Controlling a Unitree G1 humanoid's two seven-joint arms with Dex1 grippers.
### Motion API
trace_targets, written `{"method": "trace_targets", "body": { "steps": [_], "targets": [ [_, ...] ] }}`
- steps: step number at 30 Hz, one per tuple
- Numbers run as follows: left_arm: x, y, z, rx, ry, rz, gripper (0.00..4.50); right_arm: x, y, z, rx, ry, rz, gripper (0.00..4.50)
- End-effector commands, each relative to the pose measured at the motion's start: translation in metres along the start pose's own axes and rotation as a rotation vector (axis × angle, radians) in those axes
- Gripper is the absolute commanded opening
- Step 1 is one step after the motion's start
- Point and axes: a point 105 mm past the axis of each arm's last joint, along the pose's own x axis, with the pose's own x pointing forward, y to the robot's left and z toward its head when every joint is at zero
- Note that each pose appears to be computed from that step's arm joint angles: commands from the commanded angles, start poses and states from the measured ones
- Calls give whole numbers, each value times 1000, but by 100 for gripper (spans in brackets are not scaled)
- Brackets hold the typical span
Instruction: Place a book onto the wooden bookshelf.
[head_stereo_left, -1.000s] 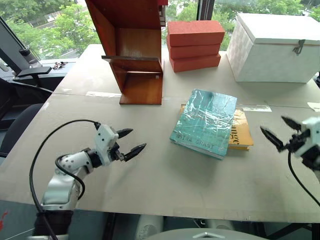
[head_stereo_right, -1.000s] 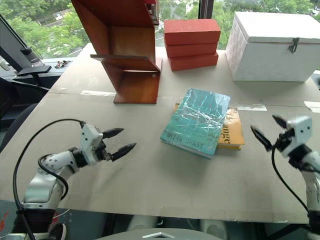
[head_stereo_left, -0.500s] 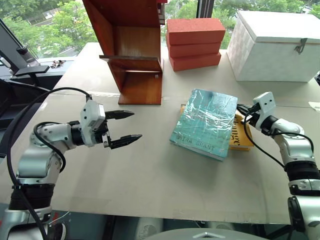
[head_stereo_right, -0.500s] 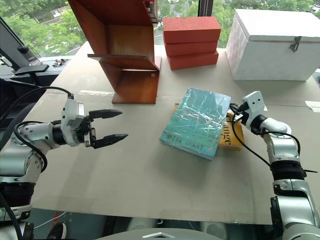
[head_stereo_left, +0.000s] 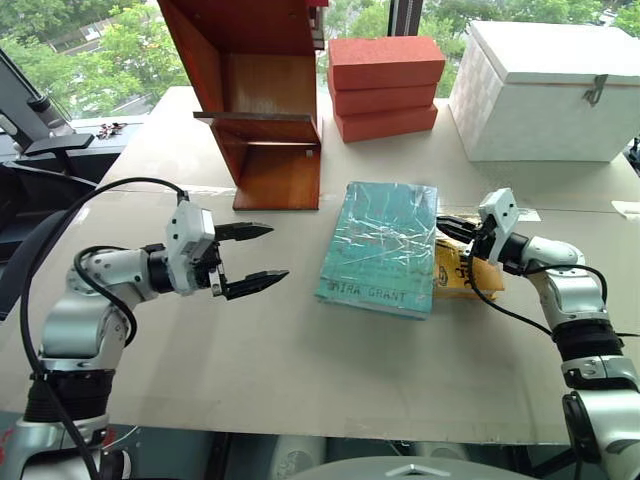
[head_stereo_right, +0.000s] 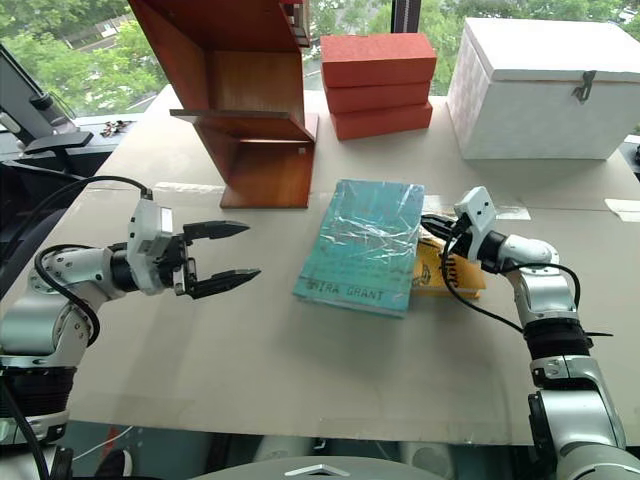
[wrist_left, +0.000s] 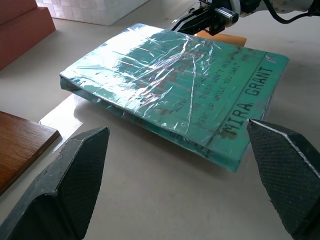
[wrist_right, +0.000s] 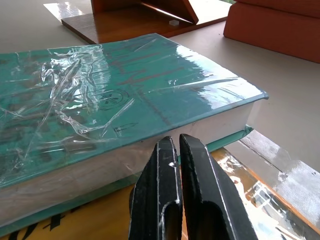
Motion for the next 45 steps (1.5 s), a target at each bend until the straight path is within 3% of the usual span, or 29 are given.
{"method": "trace_targets", "body": {
  "steps": [1,4,7,12,13,15,19,24,28,34,35,38,41,45],
  "targets": [
    [10,3,5,37,-14,16,450,-5,-3,12,-77,-17,-16,2],
    [20,13,-4,-69,-7,89,450,-24,-13,24,-95,-40,-72,2],
    [30,23,-27,-294,38,121,450,-55,1,48,-71,-85,-6,79],
    [41,19,-43,-667,59,-37,450,-95,34,67,-18,-75,67,302],
    [44,16,-43,-742,62,-90,450,-102,41,69,0,-65,73,386],
    [53,9,-40,-862,66,-193,450,-116,52,67,25,-21,71,446],
    [76,4,-35,-1028,63,-326,450,-138,68,68,32,19,41,446],
    [101,1,-43,-1098,104,-389,450,-154,79,78,69,19,32,446],
    [110,2,-45,-1146,86,-399,322,-158,81,80,63,27,6,450],
    [112,6,-49,-1199,54,-388,32,-156,81,82,47,21,-10,450],
    [111,8,-47,-1201,36,-389,4,-156,80,82,45,23,-10,450],
    [109,13,-41,-1183,11,-385,4,-155,75,81,28,26,-15,450],
    [104,14,-23,-1054,-39,-429,4,-153,71,86,22,6,-12,450],
    [107,14,38,-573,-137,-389,4,-154,55,100,13,-73,-54,450]
  ]
}}
